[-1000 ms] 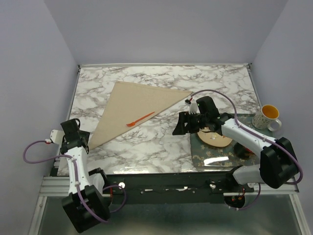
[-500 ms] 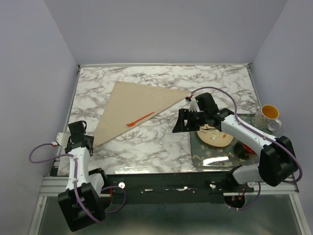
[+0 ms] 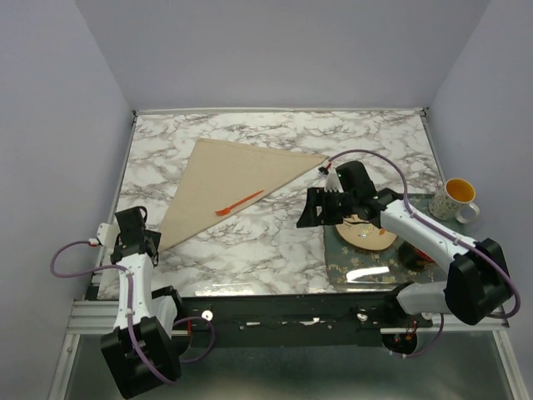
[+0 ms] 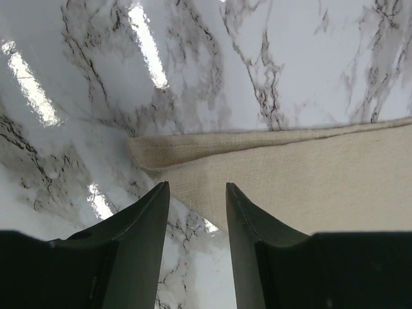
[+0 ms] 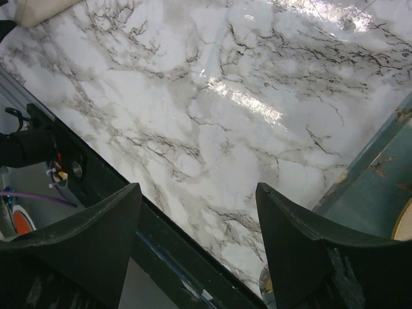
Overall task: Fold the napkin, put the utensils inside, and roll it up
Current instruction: Fold the napkin
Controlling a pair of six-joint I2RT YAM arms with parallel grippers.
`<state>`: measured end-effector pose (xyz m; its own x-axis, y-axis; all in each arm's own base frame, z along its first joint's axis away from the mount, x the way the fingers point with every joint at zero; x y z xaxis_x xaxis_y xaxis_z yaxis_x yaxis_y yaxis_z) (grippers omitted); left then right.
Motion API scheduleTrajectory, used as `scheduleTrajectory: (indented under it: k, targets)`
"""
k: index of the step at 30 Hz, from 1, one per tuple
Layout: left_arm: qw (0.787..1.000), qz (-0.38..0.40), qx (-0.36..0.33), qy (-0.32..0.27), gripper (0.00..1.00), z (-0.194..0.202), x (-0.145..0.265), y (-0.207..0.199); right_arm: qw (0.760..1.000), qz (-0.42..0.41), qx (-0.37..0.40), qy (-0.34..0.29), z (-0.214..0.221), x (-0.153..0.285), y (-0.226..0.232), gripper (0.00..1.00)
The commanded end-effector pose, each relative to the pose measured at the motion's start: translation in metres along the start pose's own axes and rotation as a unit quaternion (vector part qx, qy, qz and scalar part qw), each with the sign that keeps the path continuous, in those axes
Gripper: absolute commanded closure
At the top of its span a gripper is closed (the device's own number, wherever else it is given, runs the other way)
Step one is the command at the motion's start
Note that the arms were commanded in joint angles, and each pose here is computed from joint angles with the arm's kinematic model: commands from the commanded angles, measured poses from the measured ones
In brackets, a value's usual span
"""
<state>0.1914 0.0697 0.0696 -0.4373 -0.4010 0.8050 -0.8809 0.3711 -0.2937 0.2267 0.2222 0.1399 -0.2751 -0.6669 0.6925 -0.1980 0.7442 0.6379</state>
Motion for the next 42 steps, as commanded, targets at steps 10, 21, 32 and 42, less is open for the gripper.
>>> scheduleTrajectory:
  k: [10, 21, 32, 42]
  targets:
    - [0.998, 0.049, -0.031, 0.003, 0.42, 0.002, 0.006, -0.007, 0.994, -0.045, 0.076, -0.061, -0.002, 0.024, 0.016, 0.20]
    - [0.998, -0.030, 0.021, 0.059, 0.57, 0.014, -0.004, 0.020, 0.993, -0.051, 0.090, -0.059, 0.004, 0.026, 0.017, 0.20]
    - [0.997, -0.050, 0.028, 0.059, 0.52, 0.009, -0.011, 0.022, 0.993, -0.045, 0.089, -0.068, 0.001, 0.028, 0.017, 0.20]
    - [0.993, -0.092, 0.046, 0.056, 0.50, 0.006, -0.018, 0.032, 0.993, -0.044, 0.087, -0.066, 0.002, 0.027, 0.016, 0.20]
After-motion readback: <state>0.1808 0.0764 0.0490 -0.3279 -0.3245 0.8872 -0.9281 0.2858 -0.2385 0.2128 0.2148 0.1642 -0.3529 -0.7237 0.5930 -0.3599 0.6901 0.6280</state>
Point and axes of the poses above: each gripper's point midway between its finger pads, its own x axis back along the fingers, its own y axis along the line the jaws close on, z = x × y, the point moved 3 cm from there along x, back along the fingers, and after that the axes turned 10 degrees about -x, right-handed, at the moved point
